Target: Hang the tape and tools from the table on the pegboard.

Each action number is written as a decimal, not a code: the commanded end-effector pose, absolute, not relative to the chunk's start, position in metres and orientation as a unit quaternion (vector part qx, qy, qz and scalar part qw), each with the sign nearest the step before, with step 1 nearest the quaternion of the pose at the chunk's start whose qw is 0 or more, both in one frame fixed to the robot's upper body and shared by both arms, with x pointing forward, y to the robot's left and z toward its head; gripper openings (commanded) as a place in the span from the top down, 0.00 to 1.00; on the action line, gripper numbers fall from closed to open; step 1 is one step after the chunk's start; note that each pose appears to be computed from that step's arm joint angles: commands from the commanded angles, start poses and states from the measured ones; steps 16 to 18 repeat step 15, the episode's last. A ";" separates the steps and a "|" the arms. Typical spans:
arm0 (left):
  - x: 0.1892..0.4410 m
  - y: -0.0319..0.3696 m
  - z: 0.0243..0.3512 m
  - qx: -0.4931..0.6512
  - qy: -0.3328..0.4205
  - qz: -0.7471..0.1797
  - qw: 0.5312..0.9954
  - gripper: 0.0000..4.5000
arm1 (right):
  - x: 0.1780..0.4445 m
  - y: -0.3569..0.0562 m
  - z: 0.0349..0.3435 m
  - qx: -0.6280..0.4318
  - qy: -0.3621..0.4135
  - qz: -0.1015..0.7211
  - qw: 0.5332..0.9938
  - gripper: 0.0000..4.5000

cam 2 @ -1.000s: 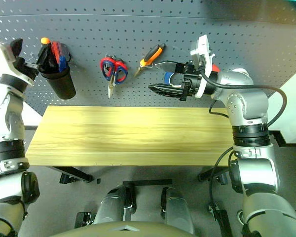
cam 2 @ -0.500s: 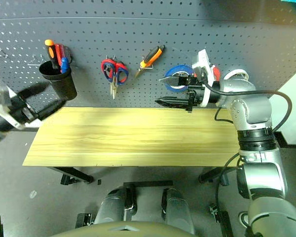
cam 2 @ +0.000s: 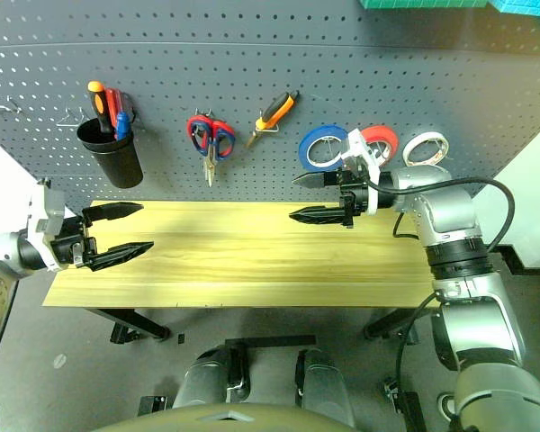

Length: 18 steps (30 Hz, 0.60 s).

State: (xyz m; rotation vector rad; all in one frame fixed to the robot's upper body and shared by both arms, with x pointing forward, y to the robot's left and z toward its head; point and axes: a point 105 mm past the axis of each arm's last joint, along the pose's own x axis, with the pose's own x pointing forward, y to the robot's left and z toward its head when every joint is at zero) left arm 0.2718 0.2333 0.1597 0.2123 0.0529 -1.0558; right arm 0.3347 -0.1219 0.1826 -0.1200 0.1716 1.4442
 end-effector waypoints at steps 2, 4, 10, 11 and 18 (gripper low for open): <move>0.267 0.237 0.167 0.109 0.013 -0.498 0.860 0.01 | 0.339 -0.115 0.197 -0.075 0.043 0.666 0.741 0.00; 0.270 0.241 0.164 0.111 0.015 -0.476 0.872 0.01 | 0.340 -0.113 0.194 -0.072 0.040 0.668 0.740 0.00; 0.265 0.236 0.162 0.097 0.015 -0.474 0.875 0.01 | 0.343 -0.107 0.190 -0.067 0.039 0.672 0.737 0.00; 0.265 0.236 0.161 0.097 0.016 -0.472 0.876 0.01 | 0.343 -0.107 0.190 -0.067 0.039 0.672 0.737 0.00; 0.263 0.236 0.160 0.095 0.020 -0.469 0.878 0.01 | 0.345 -0.108 0.189 -0.070 0.040 0.673 0.735 0.00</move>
